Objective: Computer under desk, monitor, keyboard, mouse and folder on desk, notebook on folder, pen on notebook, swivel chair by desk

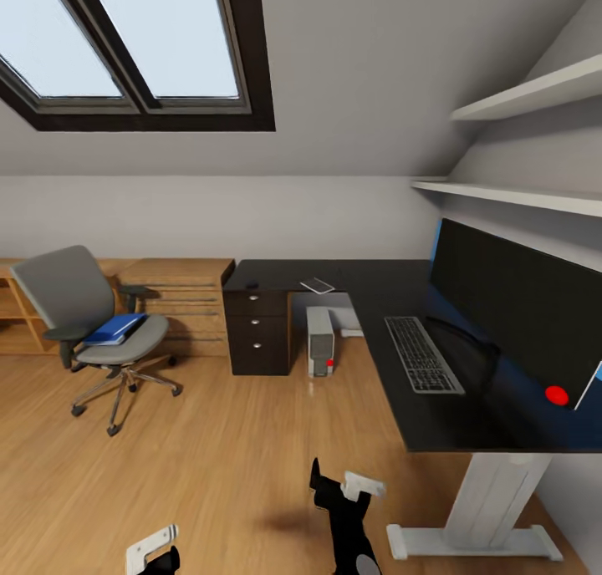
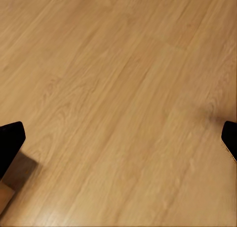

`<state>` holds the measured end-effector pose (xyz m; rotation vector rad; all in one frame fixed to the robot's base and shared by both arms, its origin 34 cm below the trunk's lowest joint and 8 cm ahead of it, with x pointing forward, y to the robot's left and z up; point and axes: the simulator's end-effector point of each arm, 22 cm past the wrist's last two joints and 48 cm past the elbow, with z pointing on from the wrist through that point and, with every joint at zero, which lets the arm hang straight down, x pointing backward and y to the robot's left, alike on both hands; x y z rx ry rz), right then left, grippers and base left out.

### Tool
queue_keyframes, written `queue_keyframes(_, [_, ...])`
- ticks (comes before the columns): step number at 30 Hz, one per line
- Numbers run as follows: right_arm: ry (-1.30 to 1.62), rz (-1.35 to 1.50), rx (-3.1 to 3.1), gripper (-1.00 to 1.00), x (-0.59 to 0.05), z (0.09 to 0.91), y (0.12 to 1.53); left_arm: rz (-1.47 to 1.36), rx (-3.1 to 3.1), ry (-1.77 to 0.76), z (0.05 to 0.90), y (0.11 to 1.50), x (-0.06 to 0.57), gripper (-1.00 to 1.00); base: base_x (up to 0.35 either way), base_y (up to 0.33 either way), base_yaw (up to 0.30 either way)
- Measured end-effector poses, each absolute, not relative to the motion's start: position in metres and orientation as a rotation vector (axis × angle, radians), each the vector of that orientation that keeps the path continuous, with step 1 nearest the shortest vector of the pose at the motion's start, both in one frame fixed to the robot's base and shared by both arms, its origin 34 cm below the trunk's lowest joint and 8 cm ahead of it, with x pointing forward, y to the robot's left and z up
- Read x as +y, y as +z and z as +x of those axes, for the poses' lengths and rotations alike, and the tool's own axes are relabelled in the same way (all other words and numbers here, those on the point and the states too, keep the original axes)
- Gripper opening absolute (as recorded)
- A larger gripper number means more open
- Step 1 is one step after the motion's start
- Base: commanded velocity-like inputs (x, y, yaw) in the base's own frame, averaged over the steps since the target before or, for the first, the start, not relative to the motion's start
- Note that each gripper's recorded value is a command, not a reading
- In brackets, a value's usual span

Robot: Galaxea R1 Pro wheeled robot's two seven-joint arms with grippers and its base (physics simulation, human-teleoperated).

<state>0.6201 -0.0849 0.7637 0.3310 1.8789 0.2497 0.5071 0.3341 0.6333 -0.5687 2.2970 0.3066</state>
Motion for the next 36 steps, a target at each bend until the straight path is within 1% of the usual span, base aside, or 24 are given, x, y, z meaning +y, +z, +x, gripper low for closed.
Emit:
queue_keyframes(6, [0.073,0.302,1.947,1.00,-0.107,0.624,0.756,-0.565,2.303,0.308,0.506,0.632,0.334,1.00,0.329,0.005,0.000])
queue_keyframes(12, [-0.007,0.240,2.053,1.00,-0.110,0.636,0.753,-0.565,2.304,0.308,0.505,0.631,0.333,1.00,0.330,0.001,0.000])
queue_keyframes(19, [0.039,0.129,2.175,1.00,-0.093,0.640,0.742,-0.564,2.304,0.309,0.505,0.631,0.333,1.00,0.331,0.000,0.000])
queue_keyframes(29, [0.025,0.045,2.277,1.00,-0.087,0.630,0.728,-0.564,2.304,0.309,0.505,0.631,0.333,1.00,0.332,0.000,0.000])
queue_keyframes(36, [0.013,0.041,2.262,1.00,-0.086,0.639,0.746,-0.565,2.304,0.309,0.505,0.631,0.334,1.00,0.332,0.060,0.000])
